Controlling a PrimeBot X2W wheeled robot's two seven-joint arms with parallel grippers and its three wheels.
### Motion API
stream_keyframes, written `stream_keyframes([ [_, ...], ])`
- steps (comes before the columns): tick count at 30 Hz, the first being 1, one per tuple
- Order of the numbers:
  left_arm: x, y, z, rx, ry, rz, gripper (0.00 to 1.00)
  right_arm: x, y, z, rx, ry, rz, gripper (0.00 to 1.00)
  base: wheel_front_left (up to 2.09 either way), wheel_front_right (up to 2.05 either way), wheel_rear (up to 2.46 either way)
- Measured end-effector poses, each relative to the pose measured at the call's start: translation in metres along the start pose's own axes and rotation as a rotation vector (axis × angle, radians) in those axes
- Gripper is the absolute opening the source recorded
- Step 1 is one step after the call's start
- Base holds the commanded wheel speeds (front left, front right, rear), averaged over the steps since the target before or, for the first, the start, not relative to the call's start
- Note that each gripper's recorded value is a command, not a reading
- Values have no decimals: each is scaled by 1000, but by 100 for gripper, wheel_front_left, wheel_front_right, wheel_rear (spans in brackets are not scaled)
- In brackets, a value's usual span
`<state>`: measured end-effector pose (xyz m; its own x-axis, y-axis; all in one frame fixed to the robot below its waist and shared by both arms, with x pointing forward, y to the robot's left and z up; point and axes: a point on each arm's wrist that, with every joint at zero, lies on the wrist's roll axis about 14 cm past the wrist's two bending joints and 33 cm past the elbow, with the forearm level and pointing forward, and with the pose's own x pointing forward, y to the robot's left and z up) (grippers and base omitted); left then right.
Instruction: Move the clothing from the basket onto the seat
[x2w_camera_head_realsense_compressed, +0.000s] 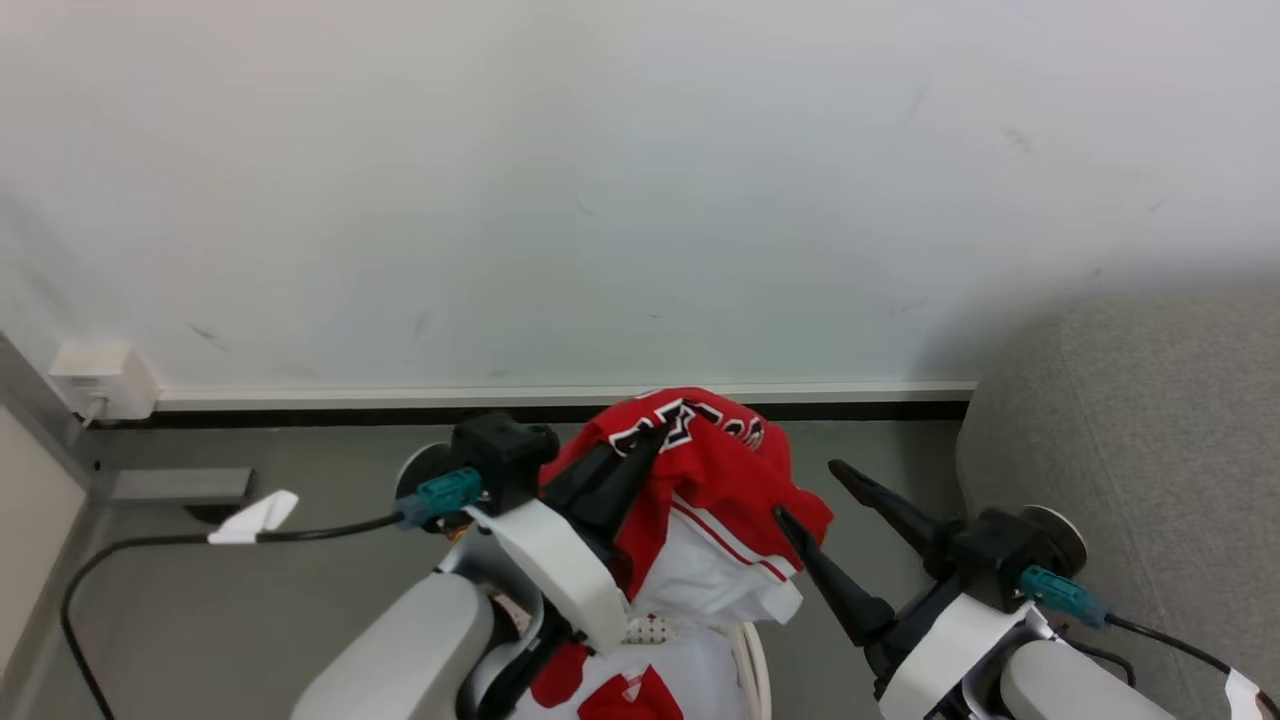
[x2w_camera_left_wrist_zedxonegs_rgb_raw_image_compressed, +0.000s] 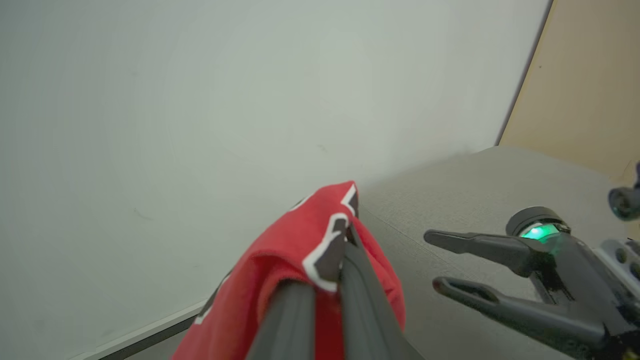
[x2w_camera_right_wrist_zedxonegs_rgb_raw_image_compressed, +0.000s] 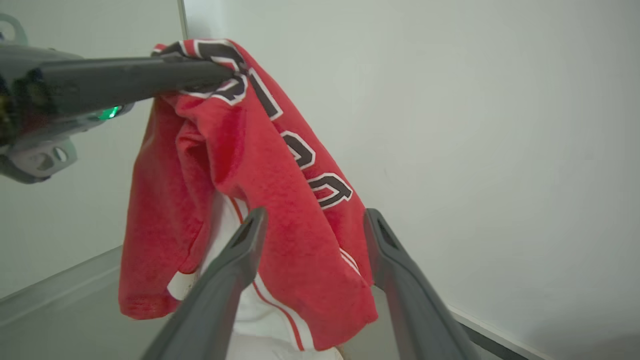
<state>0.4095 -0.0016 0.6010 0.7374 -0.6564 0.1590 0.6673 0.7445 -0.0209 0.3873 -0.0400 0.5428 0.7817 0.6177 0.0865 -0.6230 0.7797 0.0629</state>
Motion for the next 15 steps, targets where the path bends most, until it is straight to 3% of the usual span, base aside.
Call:
stream_keyframes([
  [9, -11, -19, -2, -12, 6, -30, 0, 15, 34, -34, 6, 220, 194, 100, 0, 0, 0],
  [15, -21, -25, 2, -5, 4, -34, 0, 24, 53, -46, 21, 283, 273, 100, 0, 0, 0],
])
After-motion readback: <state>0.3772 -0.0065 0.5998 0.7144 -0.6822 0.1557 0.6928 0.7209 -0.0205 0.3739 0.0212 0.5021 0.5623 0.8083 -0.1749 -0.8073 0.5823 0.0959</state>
